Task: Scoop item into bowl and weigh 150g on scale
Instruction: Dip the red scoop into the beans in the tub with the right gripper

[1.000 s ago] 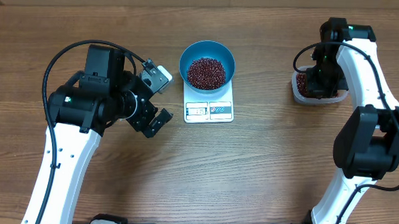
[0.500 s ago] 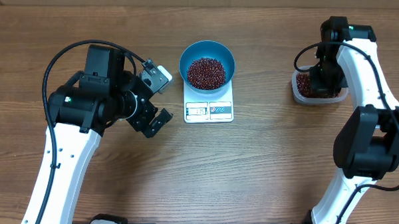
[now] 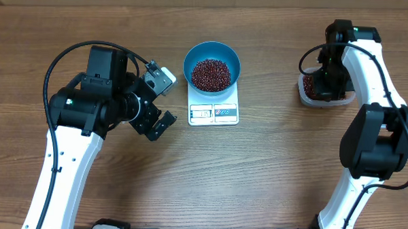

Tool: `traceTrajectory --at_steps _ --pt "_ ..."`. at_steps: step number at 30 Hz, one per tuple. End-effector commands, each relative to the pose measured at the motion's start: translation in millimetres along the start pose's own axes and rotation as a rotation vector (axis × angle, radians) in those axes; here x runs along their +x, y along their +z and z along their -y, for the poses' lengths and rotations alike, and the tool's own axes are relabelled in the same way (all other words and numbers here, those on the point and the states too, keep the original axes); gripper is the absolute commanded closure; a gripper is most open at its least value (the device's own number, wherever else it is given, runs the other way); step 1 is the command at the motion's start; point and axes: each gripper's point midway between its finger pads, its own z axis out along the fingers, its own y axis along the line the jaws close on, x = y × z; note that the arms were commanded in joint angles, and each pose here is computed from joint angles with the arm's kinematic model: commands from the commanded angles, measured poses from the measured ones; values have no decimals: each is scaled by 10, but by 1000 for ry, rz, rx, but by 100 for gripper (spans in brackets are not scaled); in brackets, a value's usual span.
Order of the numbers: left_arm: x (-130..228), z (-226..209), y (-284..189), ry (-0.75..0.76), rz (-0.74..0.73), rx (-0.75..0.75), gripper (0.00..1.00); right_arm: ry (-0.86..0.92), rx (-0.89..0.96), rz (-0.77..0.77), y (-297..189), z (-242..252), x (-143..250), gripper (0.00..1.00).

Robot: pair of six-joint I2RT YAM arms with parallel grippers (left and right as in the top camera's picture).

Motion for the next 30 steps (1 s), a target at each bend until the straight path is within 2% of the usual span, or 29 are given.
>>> traceTrajectory --at_steps 1,15,21,26,30 --pt "-53 6 -16 26 14 8 0 -52 -149 12 -18 -221 -34 96" --pt "-53 6 -16 26 14 8 0 -74 -370 20 -100 -491 -6 96" --pt "-53 6 -16 26 14 8 0 11 -495 41 -136 -357 -18 96" --pt "-53 6 -16 26 14 8 0 30 -687 115 -256 -254 -50 96" --pt "-53 6 -16 26 14 8 0 98 -752 142 -247 -11 -11 96"
